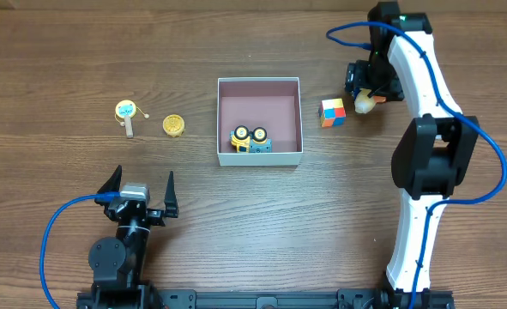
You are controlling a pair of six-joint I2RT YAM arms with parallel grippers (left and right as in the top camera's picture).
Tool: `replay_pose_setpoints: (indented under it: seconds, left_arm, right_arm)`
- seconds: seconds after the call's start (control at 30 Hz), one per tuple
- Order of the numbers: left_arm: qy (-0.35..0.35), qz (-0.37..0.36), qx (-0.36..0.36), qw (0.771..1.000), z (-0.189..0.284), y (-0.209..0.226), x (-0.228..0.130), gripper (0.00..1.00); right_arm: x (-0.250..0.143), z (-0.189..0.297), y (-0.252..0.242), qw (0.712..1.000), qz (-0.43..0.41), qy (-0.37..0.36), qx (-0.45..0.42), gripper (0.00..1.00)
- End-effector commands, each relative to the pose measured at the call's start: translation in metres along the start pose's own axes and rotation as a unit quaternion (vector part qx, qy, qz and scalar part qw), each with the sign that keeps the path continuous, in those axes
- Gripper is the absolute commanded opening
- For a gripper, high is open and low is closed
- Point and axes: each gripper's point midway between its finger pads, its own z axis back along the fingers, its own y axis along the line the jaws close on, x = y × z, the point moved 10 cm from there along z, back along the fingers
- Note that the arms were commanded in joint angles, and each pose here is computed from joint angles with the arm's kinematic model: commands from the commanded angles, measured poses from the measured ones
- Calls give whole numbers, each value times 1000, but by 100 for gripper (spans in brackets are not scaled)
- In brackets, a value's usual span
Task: Pack container
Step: 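Grasp the plush toy with the right gripper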
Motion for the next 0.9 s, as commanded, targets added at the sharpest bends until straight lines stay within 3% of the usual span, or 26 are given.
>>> replay_pose_setpoints:
  seconds: [0.0,0.1,0.33,0.43,0.53,0.77,0.87]
  left_arm:
    - [-2,5,9,1000,0,2,-1,100]
    - [-2,5,9,1000,0,2,-1,100]
    - [-2,5,9,1000,0,2,-1,100]
    - [-2,5,9,1000,0,2,-1,100]
    - [-2,5,9,1000,0,2,-1,100]
    - [-2,5,9,1000,0,2,-1,100]
    - [-2,5,9,1000,0,2,-1,100]
  right_arm:
    - [-1,-9,2,1000,6,6,0,85]
    - [0,-10,2,1000,6,4,1,82]
    - [0,-9,2,1000,5,1,-1,38]
    - [-1,-8,-1,1000,6,2,-21,32]
    - [-2,0,-6,999,7,2,-52,18]
    - [-2,60,-11,998,8,-23,-61,19]
    - [-5,99,1,998,13,-56,2,20]
